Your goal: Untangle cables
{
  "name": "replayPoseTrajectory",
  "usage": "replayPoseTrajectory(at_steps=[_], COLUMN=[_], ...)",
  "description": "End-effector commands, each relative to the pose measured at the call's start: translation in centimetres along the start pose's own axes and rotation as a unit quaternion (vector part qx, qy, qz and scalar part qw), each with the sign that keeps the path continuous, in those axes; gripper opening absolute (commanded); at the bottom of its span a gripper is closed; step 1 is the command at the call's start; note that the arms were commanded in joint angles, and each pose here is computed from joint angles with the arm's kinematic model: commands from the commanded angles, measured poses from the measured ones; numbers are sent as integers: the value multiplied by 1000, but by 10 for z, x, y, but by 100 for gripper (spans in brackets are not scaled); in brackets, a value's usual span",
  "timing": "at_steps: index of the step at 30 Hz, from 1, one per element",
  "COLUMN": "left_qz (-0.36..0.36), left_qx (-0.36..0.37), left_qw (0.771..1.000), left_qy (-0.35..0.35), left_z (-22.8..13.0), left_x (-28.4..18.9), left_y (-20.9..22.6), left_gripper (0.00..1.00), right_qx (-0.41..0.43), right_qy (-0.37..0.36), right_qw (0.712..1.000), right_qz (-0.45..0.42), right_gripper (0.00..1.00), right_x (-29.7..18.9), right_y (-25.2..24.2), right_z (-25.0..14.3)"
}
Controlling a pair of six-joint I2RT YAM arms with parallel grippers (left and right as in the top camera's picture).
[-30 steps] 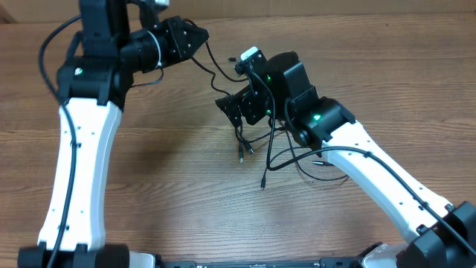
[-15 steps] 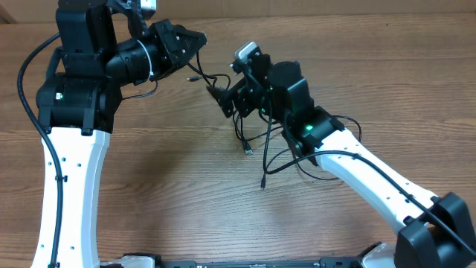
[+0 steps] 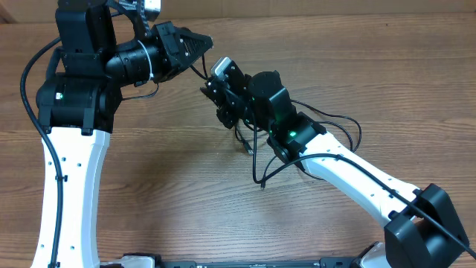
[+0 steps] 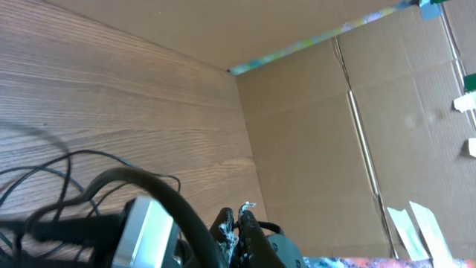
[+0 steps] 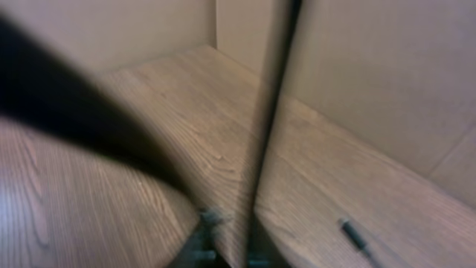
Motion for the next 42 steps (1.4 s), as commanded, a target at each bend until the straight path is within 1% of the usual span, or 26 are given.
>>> replayPoseTrajectory(at_steps=[1,2,3,4,6,9,15,17,19,22,24,29,31,32,33,35,39,42], left_qz=[-24,-24,-24,-24,-24,-24,-31,-33,-33,-30,-31,-39,-37,-36,-36,-34,-28,-21], left_qx=[24,24,24,24,24,23,19,10,10,13,17,31,34,41,48,77,143,182], left_qw=[999,999,999,999,999,999,999,999,999,999,999,999,999,998,998,996,989,983], left_qy=[4,4,4,4,4,5,12,16,15,9,5,-3,-6,-7,-9,-12,-15,-12], left_z=[-3,-3,-3,-3,-3,-3,-5,-6,-5,-3,-2,2,3,3,4,5,6,4], left_x=[-9,-9,-9,-9,-9,-9,-9,-9,-9,-9,-9,-9,-9,-10,-10,-11,-13,-14], left_y=[-15,-15,-15,-15,-15,-15,-17,-18,-18,-17,-18,-22,-22,-21,-21,-20,-17,-13], left_gripper=[4,4,4,4,4,4,4,4,4,4,4,4,4,4,4,4,4,4], right_qx=[9,10,10,10,10,9,8,7,6,6,5,7,10,13,14,16,23,8], right_qy=[9,11,12,13,13,15,12,6,2,-7,-14,-16,0,16,24,39,68,83], right_qw=[1000,1000,1000,1000,1000,999,999,999,1000,999,998,997,999,1000,999,998,996,996], right_qz=[-4,-3,-3,-4,-11,-32,-32,-30,-12,41,62,82,51,8,-15,-51,-61,-20], right_gripper=[4,15,36,46,53,53,53,57,61,65,66,66,66,66,66,72,84,89], right_x=[1,1,1,0,-1,-2,-1,3,7,9,9,8,9,10,9,7,-1,-7], right_y=[-2,-2,-1,-2,-3,-9,-9,-9,-4,11,17,22,15,2,-5,-18,-30,-23], right_z=[-5,-6,-6,-6,-4,-4,-4,-5,-6,-5,-3,-2,-8,-14,-17,-23,-34,-39])
Point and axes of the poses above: each gripper's point midway between its finger pads, its own x axis out along the fingers, its own y axis along the line the jaws close on, z = x × y, the point moved 4 cm from there along -x, back along the fingers, and after that the axes turned 6 degrees about -x, right-handed, at the moved point
